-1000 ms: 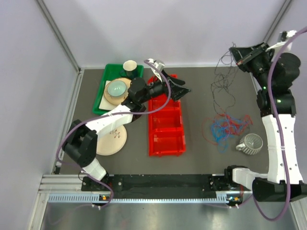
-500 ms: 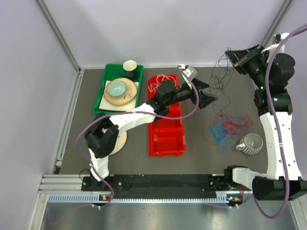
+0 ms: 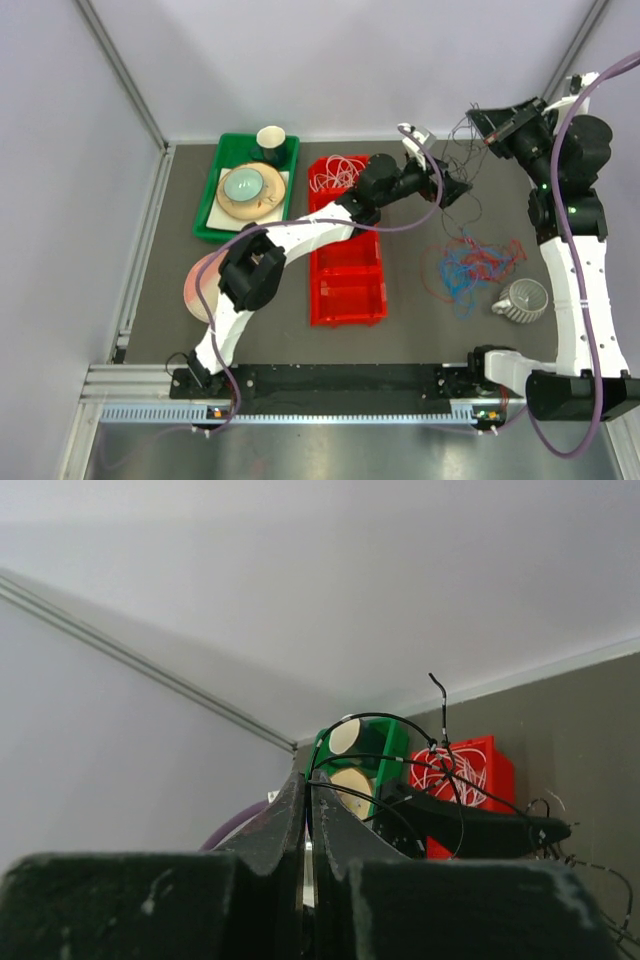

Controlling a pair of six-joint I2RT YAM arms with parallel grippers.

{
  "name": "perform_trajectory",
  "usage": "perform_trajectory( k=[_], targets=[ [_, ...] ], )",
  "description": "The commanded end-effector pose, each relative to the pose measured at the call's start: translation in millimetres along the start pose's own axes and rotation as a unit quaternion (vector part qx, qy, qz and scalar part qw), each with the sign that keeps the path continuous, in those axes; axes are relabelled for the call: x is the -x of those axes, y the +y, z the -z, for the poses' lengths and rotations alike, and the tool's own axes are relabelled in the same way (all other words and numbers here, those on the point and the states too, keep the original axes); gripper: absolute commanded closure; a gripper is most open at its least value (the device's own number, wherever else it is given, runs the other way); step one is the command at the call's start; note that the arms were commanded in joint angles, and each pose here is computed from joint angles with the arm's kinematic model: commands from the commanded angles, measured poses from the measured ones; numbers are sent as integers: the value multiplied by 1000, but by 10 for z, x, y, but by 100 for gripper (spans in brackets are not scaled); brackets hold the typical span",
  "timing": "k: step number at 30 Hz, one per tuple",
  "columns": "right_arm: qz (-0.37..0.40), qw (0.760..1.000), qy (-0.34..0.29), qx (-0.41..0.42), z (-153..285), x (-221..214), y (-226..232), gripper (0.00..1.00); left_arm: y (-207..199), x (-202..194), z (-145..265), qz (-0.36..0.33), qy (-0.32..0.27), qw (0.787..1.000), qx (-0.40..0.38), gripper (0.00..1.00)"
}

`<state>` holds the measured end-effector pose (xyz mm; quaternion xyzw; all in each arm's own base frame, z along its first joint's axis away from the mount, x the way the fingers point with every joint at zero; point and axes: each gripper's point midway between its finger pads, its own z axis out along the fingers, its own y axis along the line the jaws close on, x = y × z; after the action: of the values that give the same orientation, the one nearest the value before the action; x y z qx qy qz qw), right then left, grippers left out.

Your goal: Untangle the cables

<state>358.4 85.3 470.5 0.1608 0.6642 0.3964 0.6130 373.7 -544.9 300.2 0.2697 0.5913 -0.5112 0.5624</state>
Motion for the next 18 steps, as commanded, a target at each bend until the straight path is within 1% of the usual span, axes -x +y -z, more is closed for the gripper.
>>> perform_trajectory(
  k=[1,2,4,5,6,7,9,10,12,14,15,16,17,18],
  targets=[
    [7,999,-14,33,111,69,208,100,-160,265,-192,3,-36,999,-21,1],
    [5,999,-13,34,115,65,210,100,-128,181,-223,9,-34,999,-18,1],
    [6,999,-13,36,130,63,223,100,-116,147,-253,20,-37,999,-20,5],
    [6,999,-13,36,133,61,223,100,-118,176,-257,23,-45,998,-23,10],
    [5,999,-13,34,133,53,210,100,-144,200,-263,27,-50,998,-27,17],
    [6,999,-12,36,143,49,218,100,-153,198,-263,39,-51,998,-28,38],
    [8,999,-11,31,135,34,183,100,-177,260,-254,45,-61,997,-33,61],
    [8,999,-12,29,139,32,171,100,-196,292,-239,44,-64,996,-35,84],
    [9,1000,-13,26,138,25,151,100,-222,395,-196,37,-73,996,-35,100],
    [13,1000,-15,22,143,26,132,100,-199,510,-92,29,-80,996,-28,100],
    [13,1000,-14,18,141,19,110,100,-158,495,-35,29,-78,996,-21,100],
    [15,1000,-14,16,139,14,98,100,-187,704,44,24,-93,995,-20,100],
    [15,1000,-12,15,133,5,85,100,-106,801,112,23,-99,995,-13,100],
    [14,1000,-12,13,126,2,70,92,-48,813,177,26,-98,995,-6,100]
  ],
)
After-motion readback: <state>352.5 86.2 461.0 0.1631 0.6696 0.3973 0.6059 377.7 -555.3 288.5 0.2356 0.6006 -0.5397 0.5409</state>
